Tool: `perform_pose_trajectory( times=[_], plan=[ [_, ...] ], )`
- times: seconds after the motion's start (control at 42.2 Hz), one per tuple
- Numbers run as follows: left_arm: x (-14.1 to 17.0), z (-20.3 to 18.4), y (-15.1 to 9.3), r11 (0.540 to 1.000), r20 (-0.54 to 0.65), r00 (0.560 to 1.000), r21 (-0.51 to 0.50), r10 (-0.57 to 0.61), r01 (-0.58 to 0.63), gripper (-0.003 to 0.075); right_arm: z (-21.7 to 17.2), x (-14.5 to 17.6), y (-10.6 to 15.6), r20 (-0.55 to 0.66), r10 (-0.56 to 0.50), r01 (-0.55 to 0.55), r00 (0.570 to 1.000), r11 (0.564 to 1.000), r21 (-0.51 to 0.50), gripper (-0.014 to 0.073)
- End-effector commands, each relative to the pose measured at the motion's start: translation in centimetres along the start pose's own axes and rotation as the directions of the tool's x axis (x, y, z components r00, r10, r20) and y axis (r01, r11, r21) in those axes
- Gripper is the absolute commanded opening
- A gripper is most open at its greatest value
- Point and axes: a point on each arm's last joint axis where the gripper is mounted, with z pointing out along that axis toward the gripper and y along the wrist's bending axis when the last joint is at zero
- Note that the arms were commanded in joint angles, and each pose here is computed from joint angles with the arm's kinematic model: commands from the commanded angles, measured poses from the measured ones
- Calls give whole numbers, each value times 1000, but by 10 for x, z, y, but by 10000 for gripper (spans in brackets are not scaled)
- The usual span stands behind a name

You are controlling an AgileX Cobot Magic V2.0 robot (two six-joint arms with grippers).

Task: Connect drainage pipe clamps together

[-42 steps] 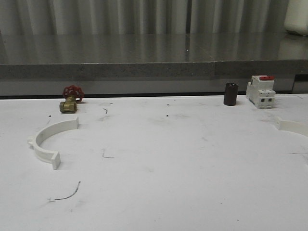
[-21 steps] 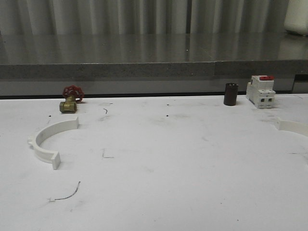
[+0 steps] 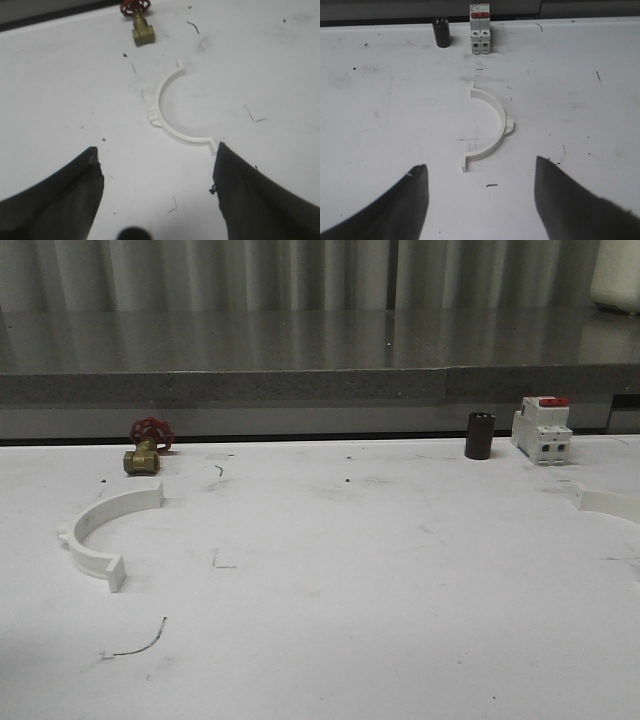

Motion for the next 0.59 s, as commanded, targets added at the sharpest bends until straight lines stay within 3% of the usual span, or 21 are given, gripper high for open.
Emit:
perform_pose_trajectory(
  times=[0.0,0.332,0.569],
  plan=[
    [-23,14,-6,1000,33,999,16,20,-20,458,-3,-13,0,89,-8,8,996,1000,2,490],
    [-44,103,-11,1000,-258,966,4,-27,29,493,-3,-13,0,89,-8,8,996,1000,2,490],
    [-51,156,-12,995,-346,934,-21,-95,94,515,-3,-13,0,89,-8,8,996,1000,2,490]
  ],
)
